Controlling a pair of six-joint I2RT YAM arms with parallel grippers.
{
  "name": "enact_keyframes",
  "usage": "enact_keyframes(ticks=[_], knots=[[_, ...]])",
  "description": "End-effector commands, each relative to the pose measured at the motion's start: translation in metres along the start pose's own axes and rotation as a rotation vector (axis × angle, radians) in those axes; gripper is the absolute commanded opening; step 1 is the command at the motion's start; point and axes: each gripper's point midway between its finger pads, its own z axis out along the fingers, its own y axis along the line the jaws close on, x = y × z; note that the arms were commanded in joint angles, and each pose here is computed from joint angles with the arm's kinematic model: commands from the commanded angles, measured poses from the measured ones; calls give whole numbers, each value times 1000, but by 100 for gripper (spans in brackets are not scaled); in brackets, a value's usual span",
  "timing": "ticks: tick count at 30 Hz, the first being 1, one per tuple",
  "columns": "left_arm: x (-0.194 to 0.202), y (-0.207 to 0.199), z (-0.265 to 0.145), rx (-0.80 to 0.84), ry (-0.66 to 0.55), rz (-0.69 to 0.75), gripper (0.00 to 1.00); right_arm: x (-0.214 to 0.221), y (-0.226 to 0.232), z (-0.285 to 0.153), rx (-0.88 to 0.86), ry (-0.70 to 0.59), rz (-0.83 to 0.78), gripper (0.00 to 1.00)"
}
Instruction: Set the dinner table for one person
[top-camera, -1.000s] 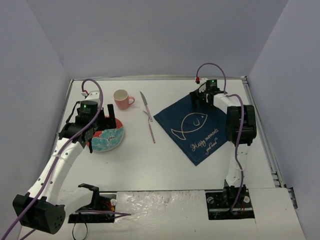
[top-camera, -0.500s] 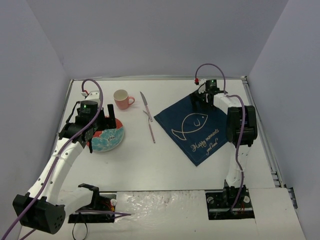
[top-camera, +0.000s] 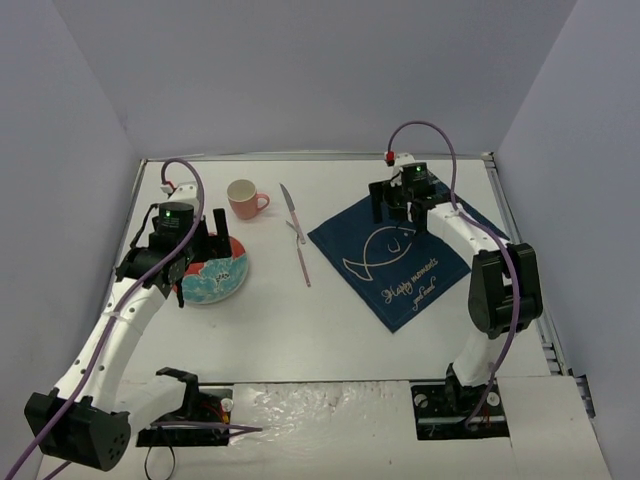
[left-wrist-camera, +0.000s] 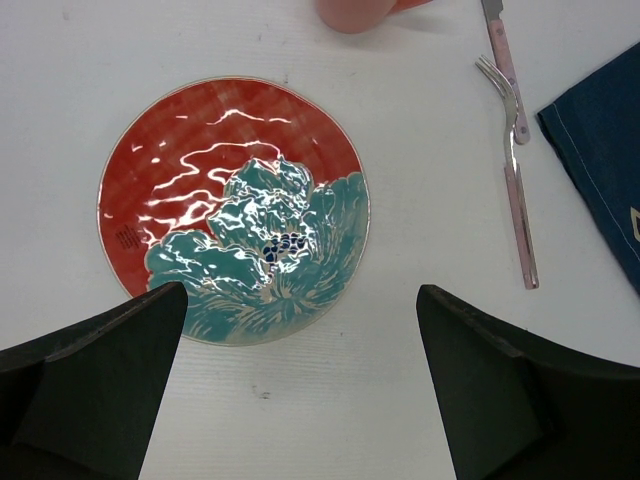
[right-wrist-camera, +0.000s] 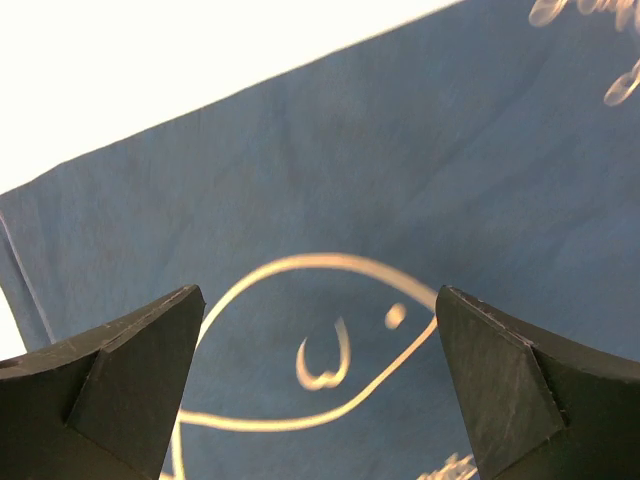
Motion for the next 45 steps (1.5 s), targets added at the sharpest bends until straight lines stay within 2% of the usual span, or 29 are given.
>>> enact_keyframes(ticks=[1, 5, 10, 13, 18, 22, 25, 33, 39, 45], knots=[[-18, -1, -7, 15, -78, -29, 97, -3, 27, -16, -25, -56, 58, 97], [-11, 5, -5, -22, -62, -58, 97, 6, 58, -35, -67, -83, 92, 97], [4, 21, 0, -119, -26, -125, 97, -4, 63, -77, -88, -200, 178, 97], [7, 29, 2, -153, -33, -186, 97, -6, 73, -100, -161, -262, 195, 97], [18, 58, 11, -223, -42, -350, 97, -5, 85, -132, -264, -358, 225, 99], [37, 80, 21, -240, -46, -543, 97, -7, 95, -155, -358, -461, 246, 100], [52, 89, 28, -239, -46, -635, 97, -10, 99, -168, -402, -531, 256, 100], [92, 112, 41, -291, -70, -831, 97, 1, 132, -174, -604, -493, 231, 100], [107, 108, 60, -218, -117, -923, 97, 9, 154, -173, -754, -454, 242, 100], [108, 107, 67, -174, -176, -934, 85, 15, 159, -175, -790, -448, 223, 100]])
